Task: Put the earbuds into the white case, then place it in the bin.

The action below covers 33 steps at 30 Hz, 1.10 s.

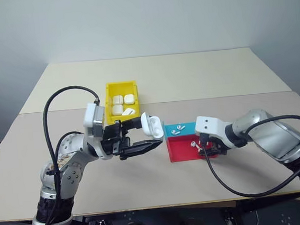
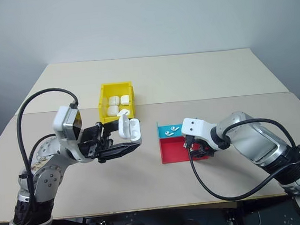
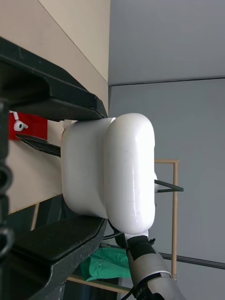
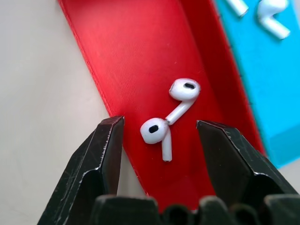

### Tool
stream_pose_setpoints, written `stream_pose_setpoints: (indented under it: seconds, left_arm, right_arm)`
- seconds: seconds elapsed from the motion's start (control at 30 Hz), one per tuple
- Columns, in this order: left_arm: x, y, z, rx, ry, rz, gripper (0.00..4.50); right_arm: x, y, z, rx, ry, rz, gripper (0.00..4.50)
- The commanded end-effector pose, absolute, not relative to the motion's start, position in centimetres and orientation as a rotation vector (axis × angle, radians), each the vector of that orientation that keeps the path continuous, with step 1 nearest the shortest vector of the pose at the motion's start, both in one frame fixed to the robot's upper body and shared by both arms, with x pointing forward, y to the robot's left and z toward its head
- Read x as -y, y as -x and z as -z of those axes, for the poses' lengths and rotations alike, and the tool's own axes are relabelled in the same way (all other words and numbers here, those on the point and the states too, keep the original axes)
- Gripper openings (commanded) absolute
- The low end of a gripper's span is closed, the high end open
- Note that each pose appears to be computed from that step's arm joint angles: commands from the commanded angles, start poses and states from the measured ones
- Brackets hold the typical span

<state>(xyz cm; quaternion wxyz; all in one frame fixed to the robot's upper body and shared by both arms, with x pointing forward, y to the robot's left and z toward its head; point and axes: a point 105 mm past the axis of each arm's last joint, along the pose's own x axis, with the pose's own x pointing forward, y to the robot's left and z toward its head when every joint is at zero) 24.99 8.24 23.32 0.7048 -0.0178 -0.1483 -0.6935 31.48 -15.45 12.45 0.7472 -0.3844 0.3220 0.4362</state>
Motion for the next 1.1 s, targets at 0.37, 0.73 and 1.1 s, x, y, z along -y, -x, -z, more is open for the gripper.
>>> stream_pose_setpoints:
  seconds: [0.37, 0.73, 1.1]
  left_arm:
    - [-7.9, -23.8, -23.6, 0.336, 0.030, 1.558, 2.78]
    - [-8.0, -23.9, -23.7, 0.329, 0.020, 1.556, 2.78]
    - [-7.0, -26.1, -25.0, 0.319, 0.087, 1.408, 2.78]
  right_arm:
    - [15.5, -32.2, -12.4, -0.703, 0.868, -0.980, 2.94]
    - [15.5, -32.0, -12.0, -0.730, 0.842, -0.989, 0.60]
    - [16.6, -31.2, -15.8, -0.649, 0.608, -0.912, 0.60]
